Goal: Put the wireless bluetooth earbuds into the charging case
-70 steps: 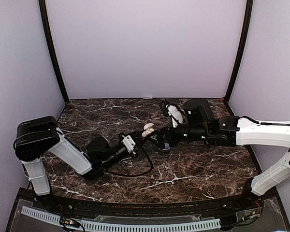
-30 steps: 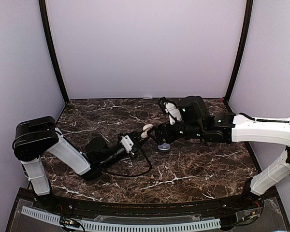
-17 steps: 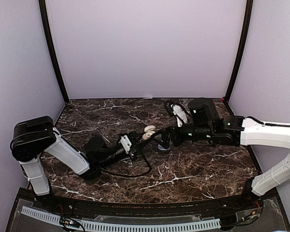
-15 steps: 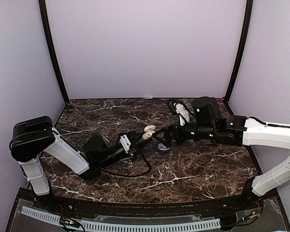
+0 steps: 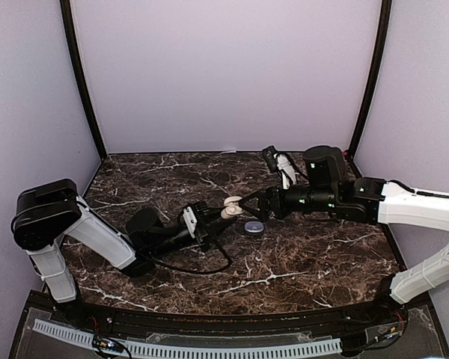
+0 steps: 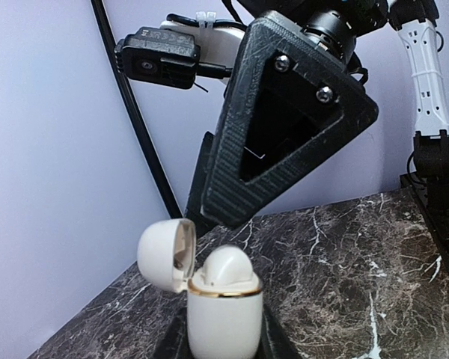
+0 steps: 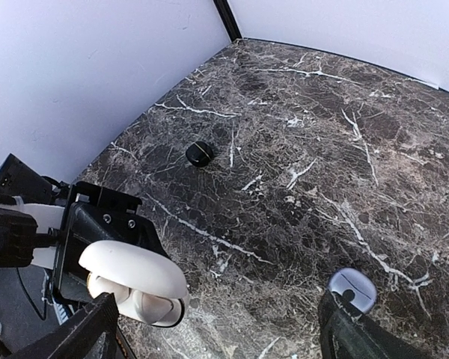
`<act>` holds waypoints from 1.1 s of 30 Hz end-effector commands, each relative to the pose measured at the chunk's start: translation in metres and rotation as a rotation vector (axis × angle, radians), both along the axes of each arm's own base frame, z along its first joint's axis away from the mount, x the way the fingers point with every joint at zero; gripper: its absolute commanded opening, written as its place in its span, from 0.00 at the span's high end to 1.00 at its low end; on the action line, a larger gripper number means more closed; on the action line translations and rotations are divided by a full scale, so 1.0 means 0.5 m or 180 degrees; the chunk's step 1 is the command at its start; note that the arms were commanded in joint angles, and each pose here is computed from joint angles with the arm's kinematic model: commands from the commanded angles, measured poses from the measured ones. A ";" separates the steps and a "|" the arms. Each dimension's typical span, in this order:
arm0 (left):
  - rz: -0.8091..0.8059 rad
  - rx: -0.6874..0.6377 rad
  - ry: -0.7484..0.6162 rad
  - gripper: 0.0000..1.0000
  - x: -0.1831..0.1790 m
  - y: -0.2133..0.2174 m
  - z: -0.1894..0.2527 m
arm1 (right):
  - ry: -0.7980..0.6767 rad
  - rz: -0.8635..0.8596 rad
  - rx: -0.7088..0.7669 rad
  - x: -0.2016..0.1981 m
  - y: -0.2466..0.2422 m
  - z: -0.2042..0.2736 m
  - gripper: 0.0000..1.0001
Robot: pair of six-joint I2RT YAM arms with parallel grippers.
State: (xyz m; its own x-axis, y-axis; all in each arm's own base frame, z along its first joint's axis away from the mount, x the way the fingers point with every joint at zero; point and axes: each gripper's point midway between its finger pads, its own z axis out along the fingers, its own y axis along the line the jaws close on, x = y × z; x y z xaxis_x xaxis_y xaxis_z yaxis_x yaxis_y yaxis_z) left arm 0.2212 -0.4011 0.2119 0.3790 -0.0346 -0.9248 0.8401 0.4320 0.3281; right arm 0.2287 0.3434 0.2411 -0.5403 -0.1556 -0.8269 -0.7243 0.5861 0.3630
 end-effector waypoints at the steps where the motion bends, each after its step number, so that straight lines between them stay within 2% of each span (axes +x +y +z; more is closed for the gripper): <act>1: -0.0195 -0.0249 0.0026 1.00 -0.017 0.016 0.044 | -0.0145 -0.0072 0.0258 0.012 -0.003 0.046 0.12; 4: -0.0248 -0.0241 0.0044 1.00 -0.021 0.015 0.043 | -0.0258 -0.0127 0.0430 0.023 -0.016 0.079 0.23; 6: -0.0324 -0.0232 0.0061 1.00 -0.029 0.013 0.042 | -0.0282 -0.0135 0.0517 0.037 -0.021 0.092 0.35; 9: -0.0463 -0.0224 0.0094 1.00 -0.040 0.010 0.045 | -0.0070 0.0148 0.0547 0.048 0.003 0.084 0.50; 10: -0.0521 -0.0218 0.0108 1.00 -0.045 0.008 0.046 | 0.0034 0.0239 0.0509 0.053 0.014 0.075 0.60; 12: -0.0621 -0.0186 0.0123 1.00 -0.054 0.006 0.046 | 0.0233 0.0332 0.0359 0.067 0.033 0.047 0.97; 13: -0.0641 -0.0183 0.0125 1.00 -0.057 0.006 0.047 | 0.0309 0.0365 0.0293 0.074 0.040 0.031 1.00; 17: -0.0686 -0.0172 0.0157 1.00 -0.064 0.010 0.045 | 0.0643 0.0734 0.0209 0.070 0.085 -0.021 1.00; 21: -0.0654 -0.0116 0.0204 1.00 -0.063 0.013 0.033 | 0.1081 0.1330 0.0303 0.025 0.124 -0.051 1.00; 23: -0.0598 -0.0093 0.0242 1.00 -0.058 0.016 0.027 | 0.1156 0.1535 0.0395 0.003 0.128 -0.049 1.00; 33: -0.0412 -0.0123 0.0597 1.00 -0.016 0.039 -0.002 | 0.0627 0.2196 0.1079 -0.111 0.071 0.086 1.00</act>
State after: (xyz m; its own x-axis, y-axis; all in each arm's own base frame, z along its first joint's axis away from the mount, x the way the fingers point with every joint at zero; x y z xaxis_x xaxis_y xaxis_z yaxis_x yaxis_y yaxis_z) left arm 0.1998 -0.3930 0.2045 0.2367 -0.0833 -0.9680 0.9393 0.2743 0.2061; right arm 0.2014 0.3872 0.2331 -0.6579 -0.3274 -0.6783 -0.7329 0.0710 0.6766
